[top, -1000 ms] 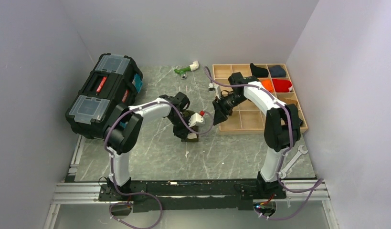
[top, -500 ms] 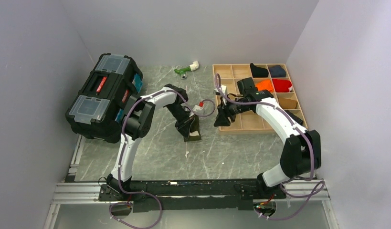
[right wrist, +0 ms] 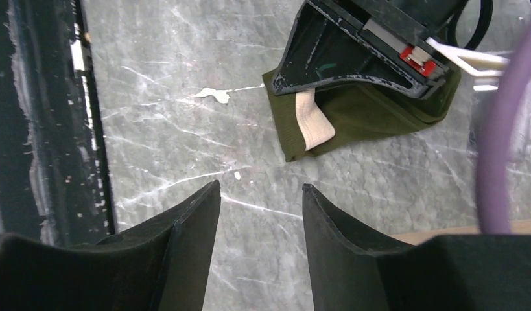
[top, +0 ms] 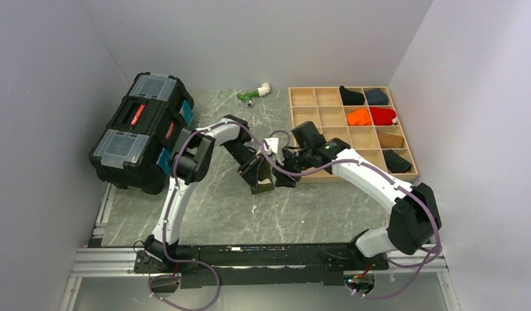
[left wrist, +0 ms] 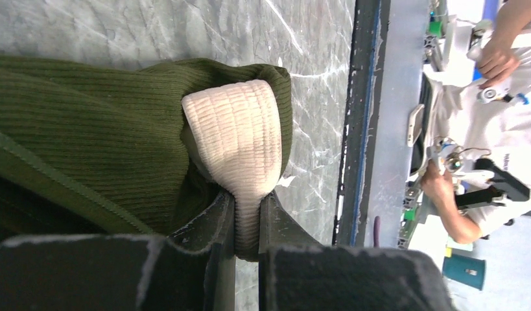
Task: Roll the underwear
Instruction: Roll the underwear to the center of the board.
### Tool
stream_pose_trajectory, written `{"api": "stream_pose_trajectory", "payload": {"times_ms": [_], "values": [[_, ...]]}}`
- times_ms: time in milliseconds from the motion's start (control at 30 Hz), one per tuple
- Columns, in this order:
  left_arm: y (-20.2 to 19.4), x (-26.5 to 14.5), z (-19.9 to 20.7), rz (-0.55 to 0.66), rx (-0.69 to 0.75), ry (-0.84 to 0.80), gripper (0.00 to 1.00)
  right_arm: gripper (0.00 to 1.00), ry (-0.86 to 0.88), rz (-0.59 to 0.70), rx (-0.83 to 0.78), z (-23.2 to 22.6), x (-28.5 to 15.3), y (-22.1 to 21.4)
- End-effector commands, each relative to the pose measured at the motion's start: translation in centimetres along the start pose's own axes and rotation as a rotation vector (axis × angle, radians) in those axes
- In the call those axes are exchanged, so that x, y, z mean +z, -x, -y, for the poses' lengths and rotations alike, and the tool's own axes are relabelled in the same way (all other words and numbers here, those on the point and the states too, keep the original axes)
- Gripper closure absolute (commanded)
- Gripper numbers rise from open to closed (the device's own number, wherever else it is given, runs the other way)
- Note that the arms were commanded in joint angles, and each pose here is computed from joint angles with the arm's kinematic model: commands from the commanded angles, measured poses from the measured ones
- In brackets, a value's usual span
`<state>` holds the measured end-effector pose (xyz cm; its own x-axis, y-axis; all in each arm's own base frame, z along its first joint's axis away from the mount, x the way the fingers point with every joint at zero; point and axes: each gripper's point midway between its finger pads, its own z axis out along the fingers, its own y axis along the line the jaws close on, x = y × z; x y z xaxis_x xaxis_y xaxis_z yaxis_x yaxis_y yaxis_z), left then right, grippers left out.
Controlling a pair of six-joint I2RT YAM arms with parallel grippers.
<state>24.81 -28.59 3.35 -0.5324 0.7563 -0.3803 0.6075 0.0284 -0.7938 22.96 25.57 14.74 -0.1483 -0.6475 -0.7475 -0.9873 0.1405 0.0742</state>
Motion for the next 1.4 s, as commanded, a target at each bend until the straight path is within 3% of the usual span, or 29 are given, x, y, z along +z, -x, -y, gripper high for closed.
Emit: {"api": "stream_pose_trajectory", "payload": {"times_ms": [0, 367, 1033, 1367], "values": [[0.1, 0.1, 0.0, 0.023, -0.056, -0.056, 1.00, 0.47, -0.083, -0.057, -0.126, 1.8, 1.6, 0.2], [0.2, 0.0, -0.5, 0.029, -0.103, -0.076, 1.00, 0.45, -0.056, -0.207, -0.243, 2.7, 6.0, -1.3], [0.1, 0.0, -0.6, 0.022, -0.108, -0.083, 1.00, 0.45, -0.072, -0.350, -0.368, 3.5, 11.4, -3.5], [0.1, -0.1, -0.4, 0.021, -0.102, -0.082, 1.00, 0.65, -0.039, -0.391, -0.361, 3.2, 12.4, -5.2]]}}
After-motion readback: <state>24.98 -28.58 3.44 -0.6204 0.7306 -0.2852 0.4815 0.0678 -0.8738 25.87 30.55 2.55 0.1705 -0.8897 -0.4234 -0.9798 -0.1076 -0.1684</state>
